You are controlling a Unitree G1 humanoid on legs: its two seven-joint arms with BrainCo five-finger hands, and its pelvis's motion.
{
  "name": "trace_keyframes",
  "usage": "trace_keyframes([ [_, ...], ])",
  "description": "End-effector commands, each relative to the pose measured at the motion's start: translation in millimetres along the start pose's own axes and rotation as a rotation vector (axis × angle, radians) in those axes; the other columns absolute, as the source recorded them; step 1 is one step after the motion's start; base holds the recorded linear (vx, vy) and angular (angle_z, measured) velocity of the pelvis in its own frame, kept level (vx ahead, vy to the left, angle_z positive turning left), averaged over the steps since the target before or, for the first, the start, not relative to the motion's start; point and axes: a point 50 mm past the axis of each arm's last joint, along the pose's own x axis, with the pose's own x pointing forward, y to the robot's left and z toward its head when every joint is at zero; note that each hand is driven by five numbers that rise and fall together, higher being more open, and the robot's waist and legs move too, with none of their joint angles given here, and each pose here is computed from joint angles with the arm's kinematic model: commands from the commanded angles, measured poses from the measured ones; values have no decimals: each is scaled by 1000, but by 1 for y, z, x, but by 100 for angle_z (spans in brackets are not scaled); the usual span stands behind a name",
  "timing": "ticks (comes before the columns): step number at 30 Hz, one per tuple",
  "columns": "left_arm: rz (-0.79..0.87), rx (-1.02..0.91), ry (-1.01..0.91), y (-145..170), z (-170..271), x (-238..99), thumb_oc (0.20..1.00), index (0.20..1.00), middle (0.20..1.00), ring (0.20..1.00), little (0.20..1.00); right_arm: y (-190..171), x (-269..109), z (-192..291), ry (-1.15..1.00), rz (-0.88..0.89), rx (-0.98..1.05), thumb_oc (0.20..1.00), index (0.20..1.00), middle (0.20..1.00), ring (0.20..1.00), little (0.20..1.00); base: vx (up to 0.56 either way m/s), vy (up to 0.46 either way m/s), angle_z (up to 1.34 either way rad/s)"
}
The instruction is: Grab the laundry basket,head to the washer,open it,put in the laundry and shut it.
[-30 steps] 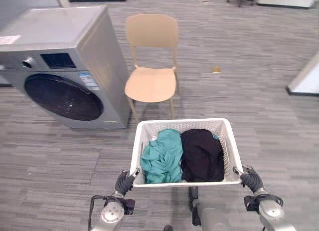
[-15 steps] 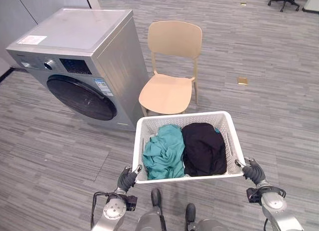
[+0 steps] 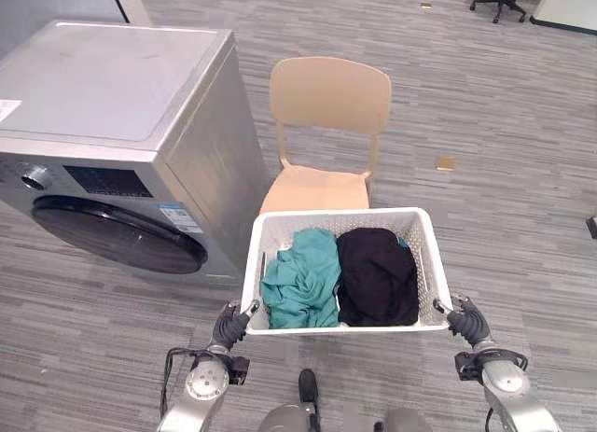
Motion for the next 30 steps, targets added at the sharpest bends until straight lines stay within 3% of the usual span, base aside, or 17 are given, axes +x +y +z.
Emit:
trace_keyframes([
  [1,31,-60,-213,11,37,-1,200,200,200,200,200,-1,10,42,-222,38,40,200,200,200,200,200,272,64,-31],
  [13,21,-138,-99,-7,13,3,200,200,200,200,200,-19,6,23,-143,-19,-7,200,200,200,200,200,170,-44,42],
  [26,41,-75,-90,-11,17,17,200,200,200,200,200,0,16,8,-61,40,-68,200,200,200,200,200,150,91,-18],
  [30,32,-12,-165,-15,39,31,200,200,200,200,200,12,28,15,-77,55,-95,200,200,200,200,200,87,171,-16],
])
